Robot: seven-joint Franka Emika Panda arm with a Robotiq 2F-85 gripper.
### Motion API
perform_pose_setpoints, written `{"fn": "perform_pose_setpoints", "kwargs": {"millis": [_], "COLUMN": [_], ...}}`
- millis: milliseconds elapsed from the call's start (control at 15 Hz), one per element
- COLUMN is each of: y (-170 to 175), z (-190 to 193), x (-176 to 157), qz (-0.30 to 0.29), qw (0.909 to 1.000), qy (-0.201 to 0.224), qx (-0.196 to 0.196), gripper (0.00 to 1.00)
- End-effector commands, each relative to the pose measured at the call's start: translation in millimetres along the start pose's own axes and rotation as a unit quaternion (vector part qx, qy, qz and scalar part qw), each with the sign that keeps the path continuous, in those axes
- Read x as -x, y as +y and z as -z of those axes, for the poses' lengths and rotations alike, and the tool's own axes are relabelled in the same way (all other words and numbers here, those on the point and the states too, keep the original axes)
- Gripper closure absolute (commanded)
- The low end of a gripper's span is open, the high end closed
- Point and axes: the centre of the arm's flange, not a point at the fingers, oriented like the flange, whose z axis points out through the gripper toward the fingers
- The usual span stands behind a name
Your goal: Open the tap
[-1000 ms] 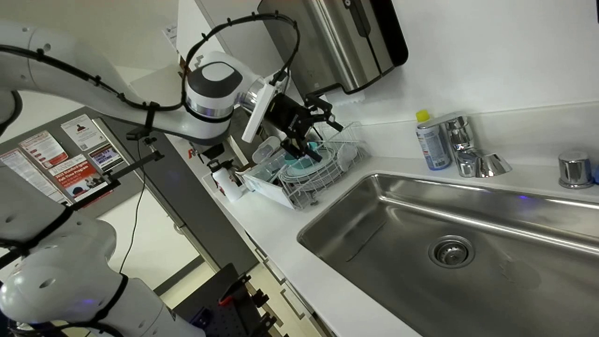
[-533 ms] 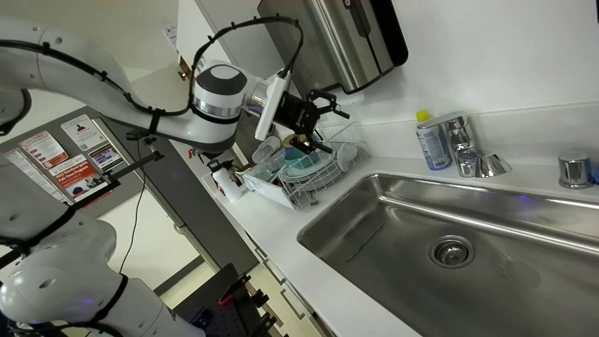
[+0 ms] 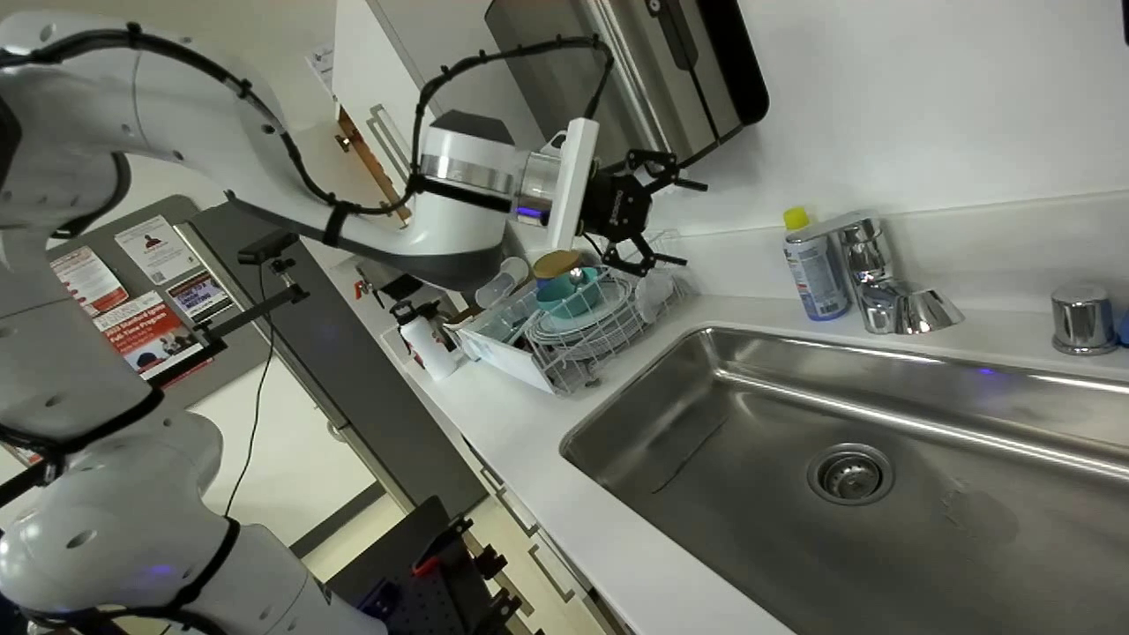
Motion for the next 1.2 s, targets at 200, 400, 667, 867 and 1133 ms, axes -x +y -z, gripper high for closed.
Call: {"fn": "perform_pose_setpoints", "kwargs": {"millis": [200,400,667,867,1133], "y": [0.4,7.3,4.1,-12.8,-31.2], "z": [-59.7,-46.4,-52.8,-61.1,-69.5], "x": [-5.1,-6.2,-8.2,-11.2,-15.9], "qz": [0.036,0.036,0.034,0.028,0.015], "qw": [0.9948,0.9963,0.9955,0.9939,0.9910], "qy": [-0.002,0.002,0.004,0.018,0.038], "qx": [0.096,0.078,0.088,0.105,0.127], "gripper": [0.00,0.00,0.00,0.00,0.00]}}
